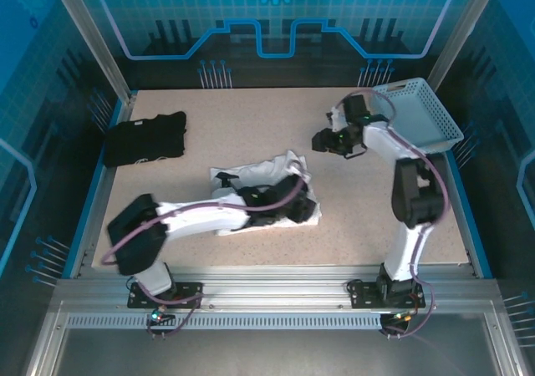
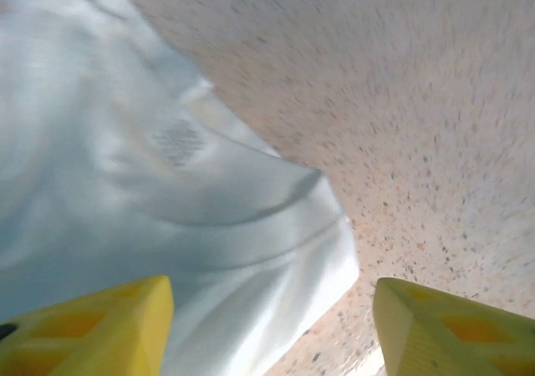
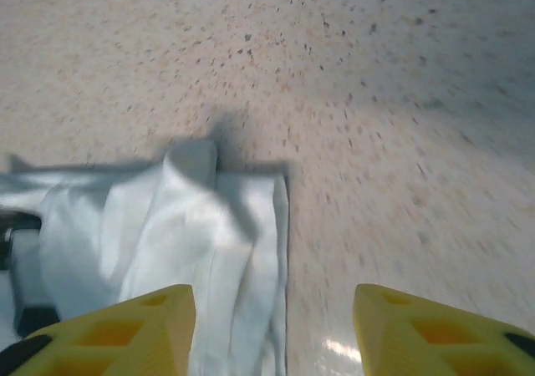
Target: Fold the inside-out t-shirt
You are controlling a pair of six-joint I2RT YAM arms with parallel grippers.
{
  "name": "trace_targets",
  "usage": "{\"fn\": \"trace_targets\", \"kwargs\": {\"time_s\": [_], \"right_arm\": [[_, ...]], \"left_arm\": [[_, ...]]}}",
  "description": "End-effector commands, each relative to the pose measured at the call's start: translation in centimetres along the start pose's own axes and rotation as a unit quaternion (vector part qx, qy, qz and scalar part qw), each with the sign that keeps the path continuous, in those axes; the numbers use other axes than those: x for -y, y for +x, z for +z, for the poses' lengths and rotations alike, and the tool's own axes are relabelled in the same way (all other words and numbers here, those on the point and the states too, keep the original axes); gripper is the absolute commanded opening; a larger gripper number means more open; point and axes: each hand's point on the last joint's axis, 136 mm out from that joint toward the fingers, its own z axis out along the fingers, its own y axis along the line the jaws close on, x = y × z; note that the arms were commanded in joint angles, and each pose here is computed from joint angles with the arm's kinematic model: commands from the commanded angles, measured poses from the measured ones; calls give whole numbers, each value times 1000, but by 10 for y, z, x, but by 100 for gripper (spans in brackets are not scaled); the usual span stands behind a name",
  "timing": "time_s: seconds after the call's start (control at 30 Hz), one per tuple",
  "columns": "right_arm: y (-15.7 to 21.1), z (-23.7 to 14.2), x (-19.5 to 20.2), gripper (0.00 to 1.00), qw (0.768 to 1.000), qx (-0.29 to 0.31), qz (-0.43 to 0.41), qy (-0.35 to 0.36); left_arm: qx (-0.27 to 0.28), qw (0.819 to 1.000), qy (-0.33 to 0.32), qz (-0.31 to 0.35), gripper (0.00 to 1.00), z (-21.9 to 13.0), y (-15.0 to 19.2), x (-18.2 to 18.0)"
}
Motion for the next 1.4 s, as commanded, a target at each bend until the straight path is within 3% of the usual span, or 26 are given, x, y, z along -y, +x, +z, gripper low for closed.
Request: {"fn": "trace_targets", "kwargs": {"time_s": [0.0,0.17,0.3,0.47,0.63,0.73,0.83,0.97,1.03,1.1,1.17,1.27,1.37], "right_arm": [[40,-23,-20,60,1000,0,-3,-23],[124,-19,-50,62,998,-48,-20,-36],[181,3,-75,62,994,-95,-23,-54],[201,30,-70,62,991,-131,-20,-35],[170,48,-45,62,991,-126,-29,24],[133,60,-39,61,993,-110,-36,32],[96,74,-48,61,994,-95,-58,23],[51,74,-78,61,992,-73,-106,-5],[42,64,-77,62,990,-62,-126,9],[36,49,-65,64,990,-50,-132,28],[36,40,-53,65,992,-42,-118,32],[38,37,-42,69,995,-36,-95,25],[31,42,-32,78,995,-35,-83,43]], "left_arm": [[-18,993,-3,-113,68,-10,6,-67],[-38,967,-11,-252,68,-4,9,-155],[-52,951,-25,-305,69,15,10,-201],[-95,939,-46,-327,69,30,33,-231],[-136,933,-48,-331,69,21,79,-223],[-158,934,-31,-317,69,8,108,-193],[-168,945,9,-282,69,-5,126,-140],[-152,951,130,-236,70,-23,108,-59],[-122,953,169,-218,71,-35,84,-45],[-68,967,151,-193,73,-44,58,-57],[-29,969,121,-213,76,-46,35,-85],[-18,955,57,-291,76,-35,18,-147],[-22,952,1,-305,76,-20,7,-192]]}}
